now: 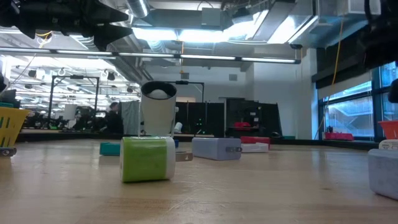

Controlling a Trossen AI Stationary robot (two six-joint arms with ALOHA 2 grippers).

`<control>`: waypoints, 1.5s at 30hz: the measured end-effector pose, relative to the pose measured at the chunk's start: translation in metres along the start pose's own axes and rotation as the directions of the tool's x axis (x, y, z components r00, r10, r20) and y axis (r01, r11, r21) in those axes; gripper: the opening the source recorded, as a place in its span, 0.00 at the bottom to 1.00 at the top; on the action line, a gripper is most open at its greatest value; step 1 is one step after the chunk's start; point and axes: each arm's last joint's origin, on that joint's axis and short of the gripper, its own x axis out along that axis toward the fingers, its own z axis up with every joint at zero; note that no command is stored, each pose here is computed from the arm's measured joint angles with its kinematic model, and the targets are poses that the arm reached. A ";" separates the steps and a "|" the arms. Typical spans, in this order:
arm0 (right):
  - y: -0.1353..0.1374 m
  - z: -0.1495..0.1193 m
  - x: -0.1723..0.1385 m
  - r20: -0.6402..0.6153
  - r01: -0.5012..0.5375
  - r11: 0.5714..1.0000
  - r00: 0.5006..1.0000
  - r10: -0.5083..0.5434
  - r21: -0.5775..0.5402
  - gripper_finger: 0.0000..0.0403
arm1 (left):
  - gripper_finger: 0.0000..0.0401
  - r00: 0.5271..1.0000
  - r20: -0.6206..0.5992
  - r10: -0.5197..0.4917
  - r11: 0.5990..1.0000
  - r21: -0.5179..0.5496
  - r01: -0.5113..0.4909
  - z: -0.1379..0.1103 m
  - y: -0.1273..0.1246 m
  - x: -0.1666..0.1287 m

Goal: Pick & Place Office items
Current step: Put the blue charger adapter into the orange basket

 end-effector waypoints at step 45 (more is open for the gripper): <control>-0.019 0.014 0.041 -0.074 0.352 0.936 0.933 -0.353 -0.030 0.34 | 0.59 1.000 -0.013 0.001 1.000 0.007 -0.001 -0.001 0.000 0.000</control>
